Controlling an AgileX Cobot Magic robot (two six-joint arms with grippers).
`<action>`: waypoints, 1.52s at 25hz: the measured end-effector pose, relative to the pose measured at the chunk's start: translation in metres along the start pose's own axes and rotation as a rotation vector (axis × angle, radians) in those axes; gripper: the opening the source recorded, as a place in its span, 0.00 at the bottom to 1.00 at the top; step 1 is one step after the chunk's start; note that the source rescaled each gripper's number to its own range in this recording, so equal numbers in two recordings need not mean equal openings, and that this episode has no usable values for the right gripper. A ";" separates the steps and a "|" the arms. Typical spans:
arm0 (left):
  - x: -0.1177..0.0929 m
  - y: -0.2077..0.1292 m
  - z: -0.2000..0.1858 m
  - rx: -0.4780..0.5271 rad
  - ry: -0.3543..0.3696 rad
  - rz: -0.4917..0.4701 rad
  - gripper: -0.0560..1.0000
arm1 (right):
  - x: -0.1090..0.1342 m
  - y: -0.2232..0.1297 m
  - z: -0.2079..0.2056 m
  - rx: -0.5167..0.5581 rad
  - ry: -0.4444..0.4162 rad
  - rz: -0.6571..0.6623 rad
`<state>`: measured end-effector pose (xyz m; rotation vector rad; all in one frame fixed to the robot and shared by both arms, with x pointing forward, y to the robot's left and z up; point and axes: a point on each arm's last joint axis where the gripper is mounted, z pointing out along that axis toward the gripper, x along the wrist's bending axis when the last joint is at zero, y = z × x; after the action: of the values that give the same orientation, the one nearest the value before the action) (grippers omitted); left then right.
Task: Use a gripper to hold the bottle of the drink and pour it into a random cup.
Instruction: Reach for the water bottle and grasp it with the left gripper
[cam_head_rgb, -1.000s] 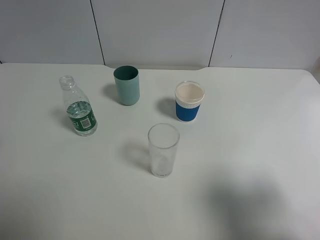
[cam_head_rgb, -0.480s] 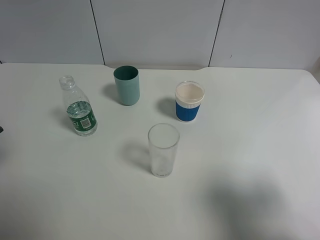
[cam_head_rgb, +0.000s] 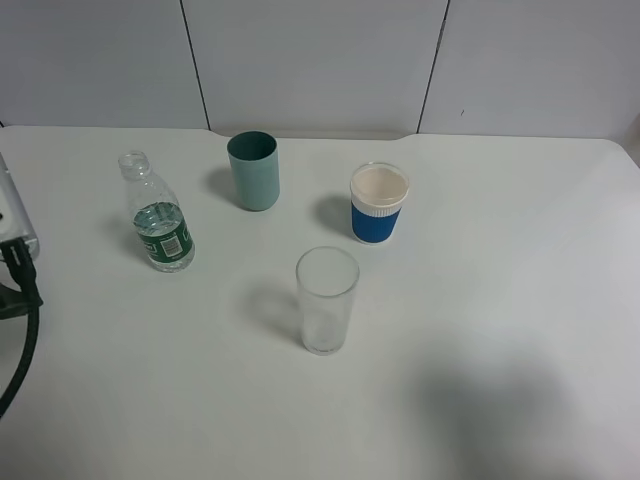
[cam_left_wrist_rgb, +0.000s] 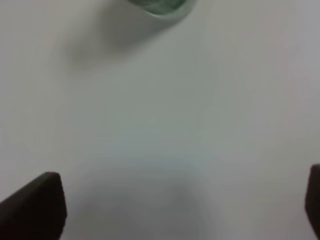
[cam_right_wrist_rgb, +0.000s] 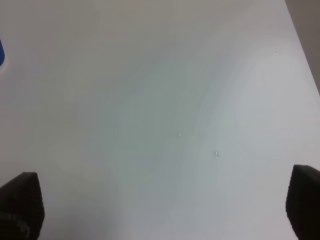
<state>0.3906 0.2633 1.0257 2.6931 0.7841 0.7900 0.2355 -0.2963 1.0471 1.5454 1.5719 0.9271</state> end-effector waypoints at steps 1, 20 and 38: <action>-0.001 0.000 0.001 -0.006 0.003 0.001 1.00 | 0.000 0.000 0.000 0.000 0.000 0.000; -0.012 0.003 0.045 -0.093 -0.019 -0.176 0.96 | 0.000 0.000 0.000 0.000 0.000 0.000; -0.010 0.018 0.090 -0.223 0.003 -0.429 0.95 | 0.000 0.000 0.000 0.000 0.000 0.000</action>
<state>0.4411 0.2368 0.9533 2.2167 1.1459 0.7231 0.2355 -0.2963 1.0471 1.5454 1.5719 0.9271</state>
